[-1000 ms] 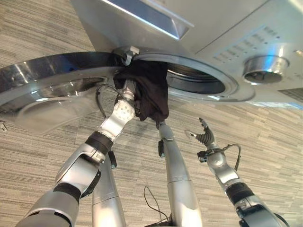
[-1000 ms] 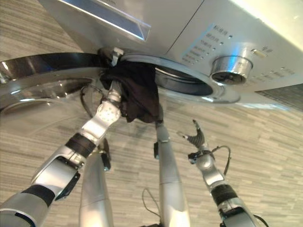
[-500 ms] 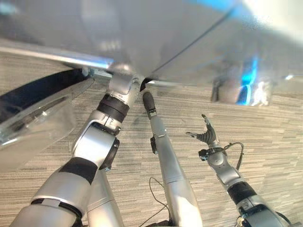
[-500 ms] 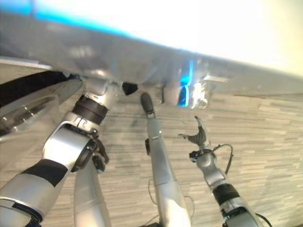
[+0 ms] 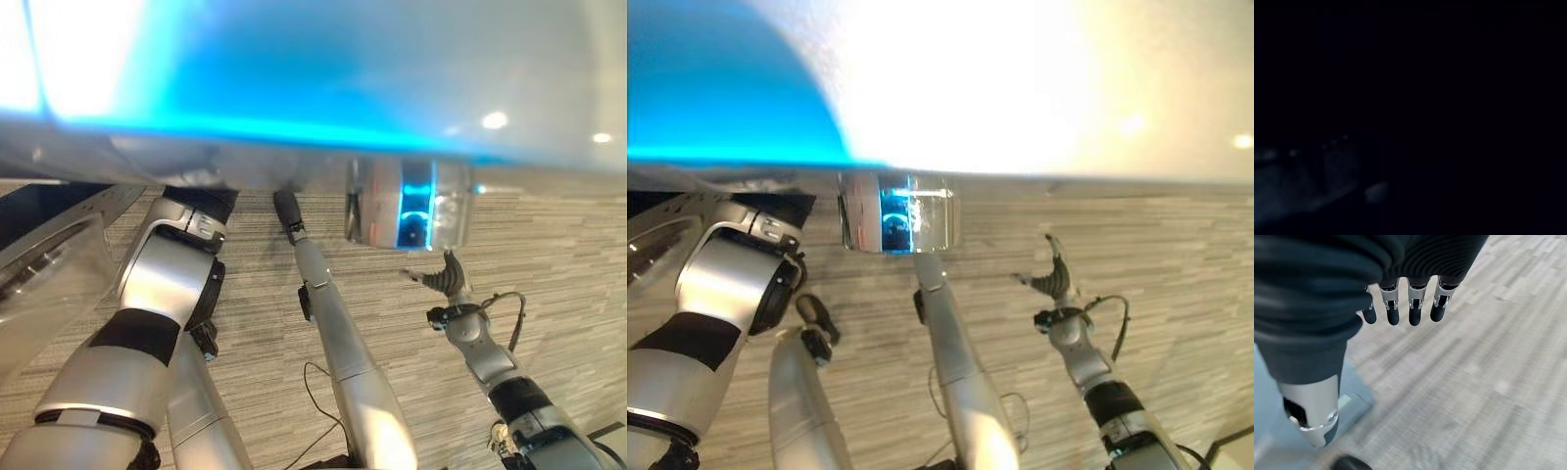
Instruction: Grab the laundry basket,head to the washer,open it,put in the laundry and shut it.
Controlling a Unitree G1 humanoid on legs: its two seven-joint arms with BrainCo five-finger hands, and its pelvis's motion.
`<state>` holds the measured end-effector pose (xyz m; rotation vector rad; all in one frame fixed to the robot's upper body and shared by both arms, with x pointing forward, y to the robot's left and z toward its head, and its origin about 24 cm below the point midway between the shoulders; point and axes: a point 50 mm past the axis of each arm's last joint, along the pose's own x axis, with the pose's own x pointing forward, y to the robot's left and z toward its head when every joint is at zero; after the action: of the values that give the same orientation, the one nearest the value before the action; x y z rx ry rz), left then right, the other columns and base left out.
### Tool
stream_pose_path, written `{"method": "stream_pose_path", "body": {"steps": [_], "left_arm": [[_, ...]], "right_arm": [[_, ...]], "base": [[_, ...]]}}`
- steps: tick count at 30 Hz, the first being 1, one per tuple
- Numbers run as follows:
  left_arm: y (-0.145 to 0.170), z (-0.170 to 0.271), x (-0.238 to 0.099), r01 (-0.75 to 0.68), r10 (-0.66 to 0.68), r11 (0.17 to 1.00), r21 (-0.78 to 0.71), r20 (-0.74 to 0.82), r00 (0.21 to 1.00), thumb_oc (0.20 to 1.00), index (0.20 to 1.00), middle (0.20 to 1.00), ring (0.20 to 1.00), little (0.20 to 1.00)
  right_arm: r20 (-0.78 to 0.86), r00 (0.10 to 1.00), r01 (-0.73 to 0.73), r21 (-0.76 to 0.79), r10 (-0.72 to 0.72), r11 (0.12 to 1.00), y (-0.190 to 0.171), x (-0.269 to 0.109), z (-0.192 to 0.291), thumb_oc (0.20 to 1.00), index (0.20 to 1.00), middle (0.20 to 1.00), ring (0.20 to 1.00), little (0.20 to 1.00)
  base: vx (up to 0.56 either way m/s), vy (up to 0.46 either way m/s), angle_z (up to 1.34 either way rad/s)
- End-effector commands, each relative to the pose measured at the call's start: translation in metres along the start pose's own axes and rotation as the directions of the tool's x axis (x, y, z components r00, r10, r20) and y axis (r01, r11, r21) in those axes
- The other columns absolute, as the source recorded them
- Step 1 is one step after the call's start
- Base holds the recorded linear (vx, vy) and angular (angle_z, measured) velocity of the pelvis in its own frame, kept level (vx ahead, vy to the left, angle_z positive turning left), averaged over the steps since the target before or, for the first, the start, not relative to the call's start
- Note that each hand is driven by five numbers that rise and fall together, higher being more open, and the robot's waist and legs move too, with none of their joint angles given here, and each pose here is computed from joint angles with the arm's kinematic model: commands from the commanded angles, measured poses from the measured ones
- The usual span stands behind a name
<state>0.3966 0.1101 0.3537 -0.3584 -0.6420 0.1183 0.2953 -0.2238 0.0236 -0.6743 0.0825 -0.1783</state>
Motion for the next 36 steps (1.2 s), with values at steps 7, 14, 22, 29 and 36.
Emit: {"method": "stream_pose_path", "body": {"steps": [7, 14, 22, 29, 36], "left_arm": [[0.036, 0.028, 0.041, 0.278, -0.111, -0.145, 0.949, -0.295, 0.949, 1.0, 1.0, 1.0, 1.0, 1.0], [-0.006, -0.028, 0.008, 0.31, -0.282, -0.273, 0.911, -0.384, 0.879, 1.0, 1.0, 1.0, 1.0, 1.0], [-0.02, -0.081, -0.059, 0.447, -0.471, 0.127, 0.885, -0.343, 0.813, 1.0, 1.0, 1.0, 1.0, 1.0], [0.038, -0.083, -0.133, 0.769, -0.669, 0.263, 0.582, -0.464, 0.58, 1.0, 1.0, 1.0, 1.0, 1.0], [0.108, -0.114, -0.201, 0.873, -0.543, 0.248, 0.419, -0.686, 0.484, 1.0, 1.0, 1.0, 1.0, 1.0]], "right_arm": [[-0.052, 0.998, -0.043, -0.042, 0.041, 0.998, -0.026, 0.005, -0.017, 1.0, 1.0, 1.0, 1.0, 1.0], [-0.142, 0.987, -0.076, -0.021, 0.072, 0.997, -0.011, 0.0, -0.033, 1.0, 1.0, 1.0, 1.0, 1.0], [-0.229, 0.966, -0.142, -0.078, 0.121, 0.987, 0.01, -0.005, -0.047, 1.0, 1.0, 1.0, 1.0, 1.0], [-0.325, 0.927, -0.241, -0.126, 0.19, 0.962, 0.014, -0.026, -0.074, 1.0, 1.0, 1.0, 1.0, 1.0], [-0.493, 0.819, -0.363, -0.05, 0.293, 0.931, 0.035, -0.061, -0.112, 1.0, 1.0, 1.0, 1.0, 1.0]], "base": [[0.0, -0.016, 0.04], [0.0, 0.0, 0.14], [-0.04, 0.034, 0.15], [-0.03, 0.064, 0.0], [0.01, 0.031, 0.14]]}}
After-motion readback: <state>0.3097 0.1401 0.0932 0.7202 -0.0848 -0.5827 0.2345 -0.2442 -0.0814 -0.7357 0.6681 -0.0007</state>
